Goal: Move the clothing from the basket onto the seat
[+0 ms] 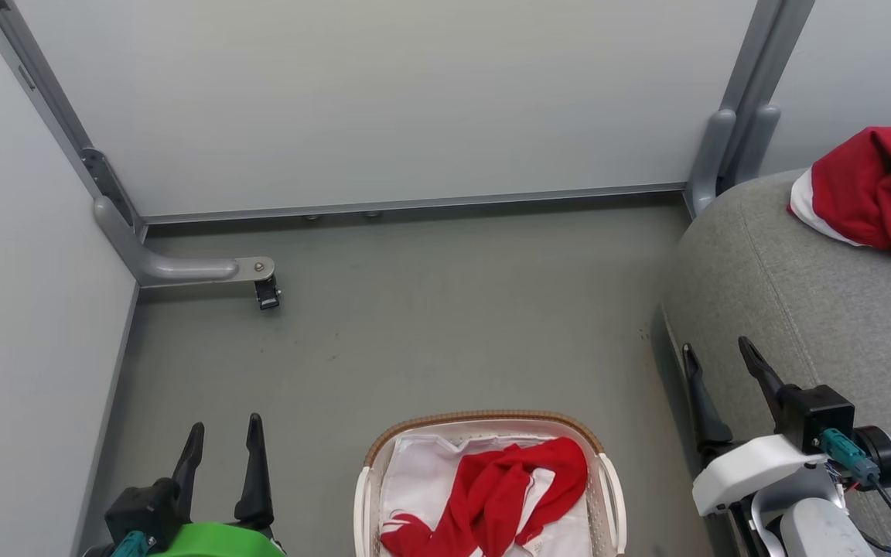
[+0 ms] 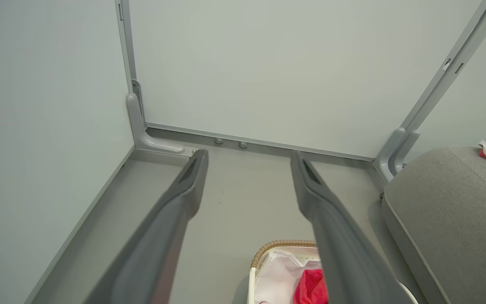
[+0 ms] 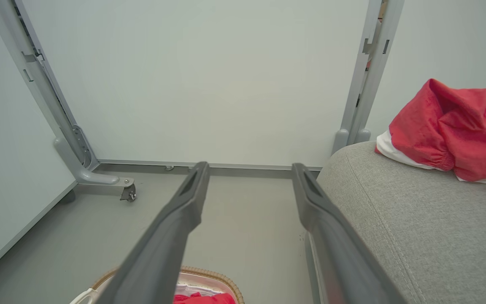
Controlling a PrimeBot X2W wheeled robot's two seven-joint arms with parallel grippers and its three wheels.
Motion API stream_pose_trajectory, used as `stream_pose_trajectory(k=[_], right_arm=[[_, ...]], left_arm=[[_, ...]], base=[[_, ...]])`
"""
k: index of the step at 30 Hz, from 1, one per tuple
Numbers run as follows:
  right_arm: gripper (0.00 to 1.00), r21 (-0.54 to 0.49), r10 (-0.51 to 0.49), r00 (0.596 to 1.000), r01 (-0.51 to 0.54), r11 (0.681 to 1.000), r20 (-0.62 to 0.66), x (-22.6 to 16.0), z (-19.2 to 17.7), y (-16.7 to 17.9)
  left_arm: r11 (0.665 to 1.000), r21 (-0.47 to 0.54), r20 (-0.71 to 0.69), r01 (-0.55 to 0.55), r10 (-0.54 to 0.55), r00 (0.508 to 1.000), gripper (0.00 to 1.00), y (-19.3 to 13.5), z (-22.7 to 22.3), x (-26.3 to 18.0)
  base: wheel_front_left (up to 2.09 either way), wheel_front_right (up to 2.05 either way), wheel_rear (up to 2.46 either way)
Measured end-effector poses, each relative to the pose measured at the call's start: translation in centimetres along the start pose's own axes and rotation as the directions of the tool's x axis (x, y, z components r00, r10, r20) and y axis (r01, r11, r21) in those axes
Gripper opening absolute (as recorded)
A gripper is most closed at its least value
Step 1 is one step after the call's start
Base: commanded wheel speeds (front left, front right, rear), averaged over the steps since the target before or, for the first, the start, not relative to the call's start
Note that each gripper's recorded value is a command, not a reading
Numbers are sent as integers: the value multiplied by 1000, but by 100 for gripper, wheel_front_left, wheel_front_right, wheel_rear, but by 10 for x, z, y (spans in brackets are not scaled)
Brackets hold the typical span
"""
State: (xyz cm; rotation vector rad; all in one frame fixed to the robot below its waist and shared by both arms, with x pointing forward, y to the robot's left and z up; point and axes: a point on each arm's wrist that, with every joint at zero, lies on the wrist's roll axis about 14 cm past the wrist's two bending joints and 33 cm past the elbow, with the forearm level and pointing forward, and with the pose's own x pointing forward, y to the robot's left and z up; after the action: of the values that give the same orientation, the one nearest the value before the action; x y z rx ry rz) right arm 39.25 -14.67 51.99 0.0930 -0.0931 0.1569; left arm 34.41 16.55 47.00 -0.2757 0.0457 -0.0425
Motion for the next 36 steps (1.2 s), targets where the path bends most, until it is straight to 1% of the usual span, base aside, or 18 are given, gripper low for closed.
stream_pose_trajectory(k=[18,22,29,31,34,36], right_arm=[[100,5,-7,1000,7,1000,-13,2,-5,-2],[100,-3,-24,1000,24,1000,-14,9,-6,-10],[100,-26,-52,999,52,998,1,33,-6,-24],[100,-30,-65,998,65,997,4,42,-8,-30],[100,-32,-81,997,81,996,7,53,-11,-38],[100,-34,-90,996,90,995,5,61,-15,-43]], left_arm=[[1000,-3,-12,18,-18,1000,100,-7,-4,3],[997,17,-37,77,-76,996,100,-23,-10,14],[977,44,-125,208,-201,972,100,-57,-35,47],[963,54,-183,263,-249,951,100,-71,-52,55],[932,67,-276,356,-326,904,100,-92,-81,62],[922,48,-329,385,-350,877,100,-99,-99,69]], base=[[0,0,0],[0,0,0],[0,0,0],[0,0,0],[0,0,0],[0,0,0]])
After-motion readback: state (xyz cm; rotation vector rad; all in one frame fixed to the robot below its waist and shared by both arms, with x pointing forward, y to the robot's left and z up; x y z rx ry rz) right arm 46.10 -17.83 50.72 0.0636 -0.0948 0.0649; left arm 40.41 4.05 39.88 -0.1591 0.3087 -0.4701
